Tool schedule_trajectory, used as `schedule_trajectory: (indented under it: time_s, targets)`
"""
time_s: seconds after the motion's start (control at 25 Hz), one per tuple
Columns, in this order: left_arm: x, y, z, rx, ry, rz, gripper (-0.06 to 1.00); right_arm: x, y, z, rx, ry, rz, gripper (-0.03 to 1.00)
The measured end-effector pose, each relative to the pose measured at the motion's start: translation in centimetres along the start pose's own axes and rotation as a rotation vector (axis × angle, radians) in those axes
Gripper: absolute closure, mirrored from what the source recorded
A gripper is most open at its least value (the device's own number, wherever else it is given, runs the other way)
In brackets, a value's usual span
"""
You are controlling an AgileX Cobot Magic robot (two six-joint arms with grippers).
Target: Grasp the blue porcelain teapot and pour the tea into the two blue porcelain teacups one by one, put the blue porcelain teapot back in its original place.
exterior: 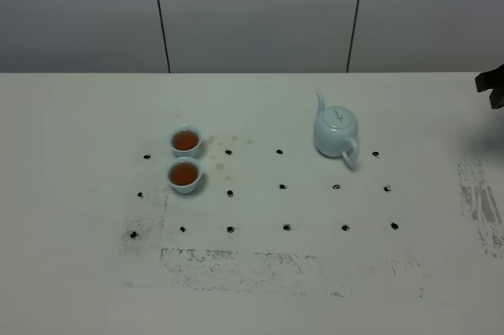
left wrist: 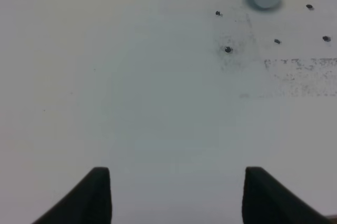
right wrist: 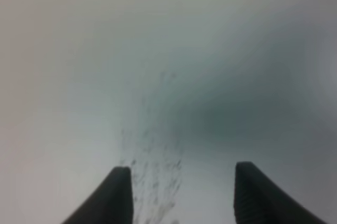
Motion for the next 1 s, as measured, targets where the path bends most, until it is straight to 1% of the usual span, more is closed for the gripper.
schedule_trajectory:
  time_s: [0.2, 0.36, 0.56, 0.68, 0.8, 1.0]
  targets:
    - [0.0, 0.0, 0.0, 0.0, 0.0, 0.0, 0.43, 0.5, -1.3, -0.6, 0.094, 0.027, -0.011, 0.54]
    - [0.0, 0.0, 0.0, 0.0, 0.0, 0.0, 0.43, 0.7, -1.8, -2.9, 0.107, 0.032, -0.016, 0.54]
    - [0.0, 0.0, 0.0, 0.0, 0.0, -0.001, 0.43, 0.9, -4.0, -6.2, 0.05, 0.026, -0.013, 0.54]
    - [0.0, 0.0, 0.0, 0.0, 0.0, -0.001, 0.43, 1.1, -6.3, -8.4, 0.009, 0.022, -0.011, 0.54]
    - [0.0, 0.0, 0.0, 0.0, 0.0, -0.001, 0.43, 1.5, -8.3, -11.6, -0.045, 0.027, -0.011, 0.54]
    - [0.0, 0.0, 0.0, 0.0, 0.0, -0.001, 0.43, 2.5, -13.2, -16.8, -0.105, 0.064, 0.008, 0.54]
Point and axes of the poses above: a point on each arm's last joint axis where the gripper is mounted, z pointing out along that axis toward the gripper, x along the wrist's bending axis when the last joint is at zero, y = z × x, the point moved 6 cm from there along z, pointing out along that axis toward the gripper, and after that the axes turned 12 degrees about z, right-handed, at the moved point
